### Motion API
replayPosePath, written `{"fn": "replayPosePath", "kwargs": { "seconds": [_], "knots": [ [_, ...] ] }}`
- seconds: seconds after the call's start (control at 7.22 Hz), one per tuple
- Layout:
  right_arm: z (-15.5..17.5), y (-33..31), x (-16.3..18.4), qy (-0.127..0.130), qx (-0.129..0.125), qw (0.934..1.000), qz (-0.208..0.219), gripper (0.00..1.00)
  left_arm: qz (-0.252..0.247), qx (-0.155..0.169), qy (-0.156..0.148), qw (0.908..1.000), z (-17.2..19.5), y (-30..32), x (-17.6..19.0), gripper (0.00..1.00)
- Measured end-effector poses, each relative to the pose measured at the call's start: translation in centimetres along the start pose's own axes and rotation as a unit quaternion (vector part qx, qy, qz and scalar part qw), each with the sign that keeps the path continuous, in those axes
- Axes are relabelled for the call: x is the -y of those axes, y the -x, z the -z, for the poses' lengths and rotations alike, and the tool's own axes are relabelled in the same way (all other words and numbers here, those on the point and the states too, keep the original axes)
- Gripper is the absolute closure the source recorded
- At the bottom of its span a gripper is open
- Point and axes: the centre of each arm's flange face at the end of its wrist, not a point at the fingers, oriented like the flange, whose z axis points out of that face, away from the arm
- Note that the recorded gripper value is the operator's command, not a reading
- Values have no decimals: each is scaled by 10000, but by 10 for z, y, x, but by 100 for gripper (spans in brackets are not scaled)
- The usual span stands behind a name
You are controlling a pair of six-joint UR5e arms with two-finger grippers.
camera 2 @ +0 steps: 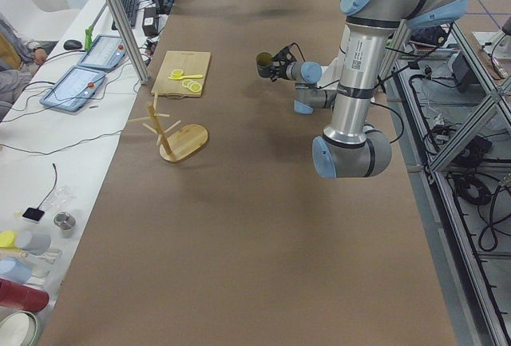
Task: Hang cup on storage rack
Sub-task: 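Lift the mug with the left gripper and carry it to the wooden rack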
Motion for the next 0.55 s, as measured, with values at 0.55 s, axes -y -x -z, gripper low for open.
{"fn": "replayPosePath", "kwargs": {
  "seconds": [0.55],
  "knots": [
    [2,1,0,-32,-25,10000,23,0,862,-38,123,9962,24,106,89,100]
  ]
}}
